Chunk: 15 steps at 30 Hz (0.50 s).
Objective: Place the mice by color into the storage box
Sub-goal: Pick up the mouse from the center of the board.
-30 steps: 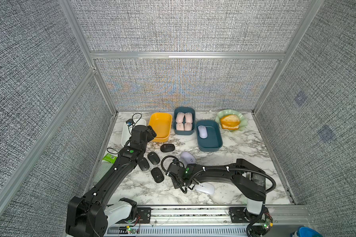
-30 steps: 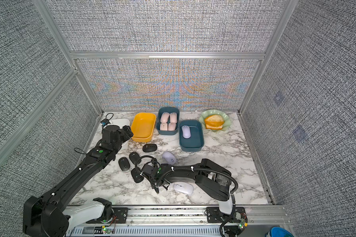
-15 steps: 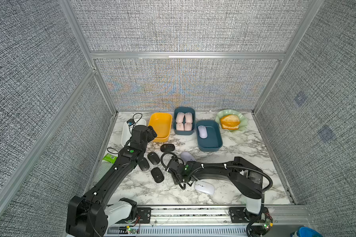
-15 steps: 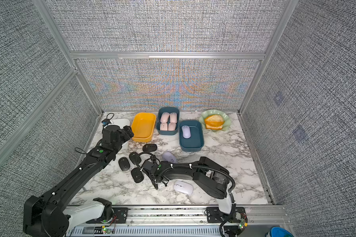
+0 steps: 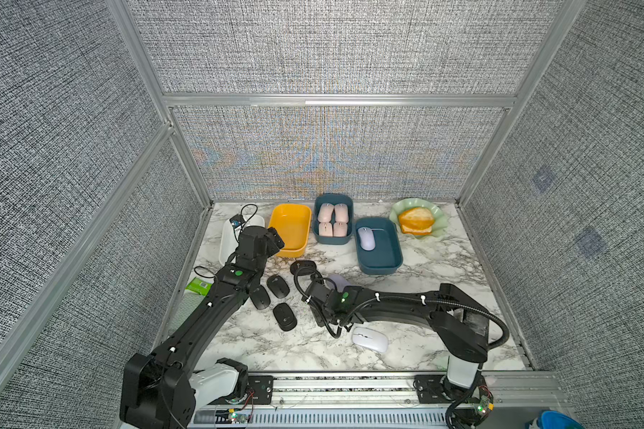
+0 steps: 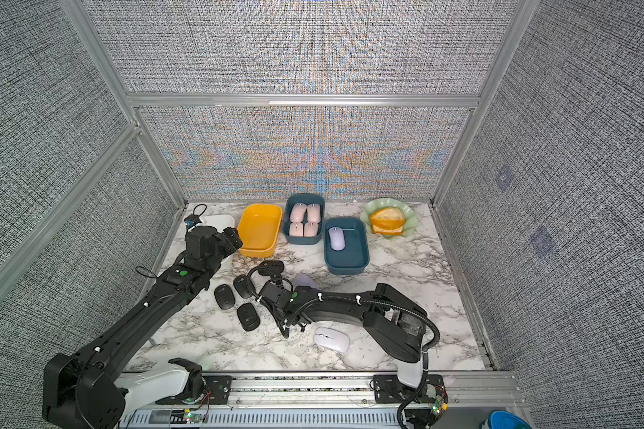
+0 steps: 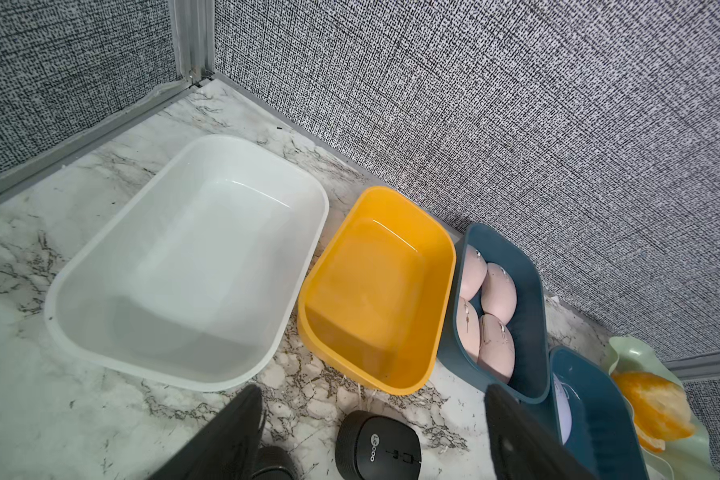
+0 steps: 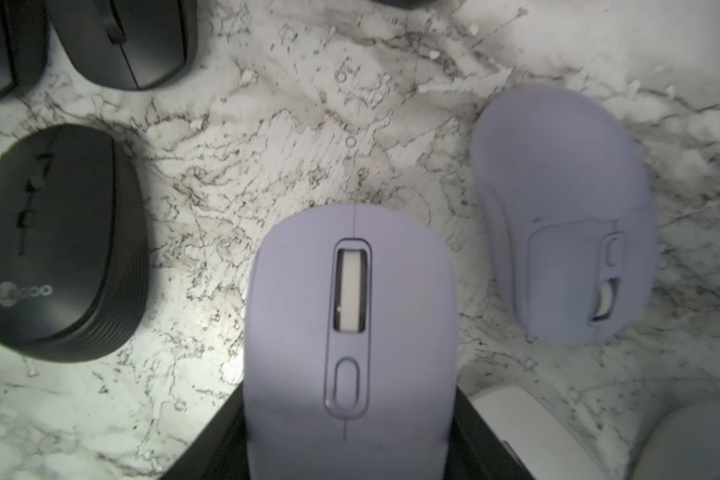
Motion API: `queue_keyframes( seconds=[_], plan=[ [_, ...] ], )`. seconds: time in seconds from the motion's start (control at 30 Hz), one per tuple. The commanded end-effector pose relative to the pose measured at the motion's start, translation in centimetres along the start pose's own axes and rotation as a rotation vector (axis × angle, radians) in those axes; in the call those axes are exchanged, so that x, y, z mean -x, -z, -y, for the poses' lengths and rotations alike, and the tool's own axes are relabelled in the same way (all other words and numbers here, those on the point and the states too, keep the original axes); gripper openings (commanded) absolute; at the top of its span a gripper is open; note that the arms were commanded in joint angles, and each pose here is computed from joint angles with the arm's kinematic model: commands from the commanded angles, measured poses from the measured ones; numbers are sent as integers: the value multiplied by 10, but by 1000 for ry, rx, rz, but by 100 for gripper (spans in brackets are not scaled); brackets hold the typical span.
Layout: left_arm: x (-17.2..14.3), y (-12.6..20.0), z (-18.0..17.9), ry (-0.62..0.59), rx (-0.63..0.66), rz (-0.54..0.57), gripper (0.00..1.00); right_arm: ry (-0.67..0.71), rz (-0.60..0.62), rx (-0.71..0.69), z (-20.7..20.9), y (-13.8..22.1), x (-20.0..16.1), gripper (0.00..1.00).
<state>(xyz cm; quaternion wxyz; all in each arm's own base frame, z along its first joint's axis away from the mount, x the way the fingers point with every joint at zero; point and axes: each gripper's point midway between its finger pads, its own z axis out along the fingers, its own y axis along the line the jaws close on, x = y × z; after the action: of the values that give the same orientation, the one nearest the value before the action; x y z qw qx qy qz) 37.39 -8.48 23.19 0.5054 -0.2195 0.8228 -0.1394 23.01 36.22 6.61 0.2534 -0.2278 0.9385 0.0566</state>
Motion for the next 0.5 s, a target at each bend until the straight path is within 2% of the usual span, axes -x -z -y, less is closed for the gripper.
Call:
queue_keyframes(
  seconds=[0.0, 0.47],
  plan=[
    [6, 0, 4, -17, -11, 18, 85, 18, 40, -38, 14, 8, 13, 56],
    [-2, -5, 11, -22, -46, -19, 84, -44, 152, -117, 81, 47, 60, 56]
  ],
)
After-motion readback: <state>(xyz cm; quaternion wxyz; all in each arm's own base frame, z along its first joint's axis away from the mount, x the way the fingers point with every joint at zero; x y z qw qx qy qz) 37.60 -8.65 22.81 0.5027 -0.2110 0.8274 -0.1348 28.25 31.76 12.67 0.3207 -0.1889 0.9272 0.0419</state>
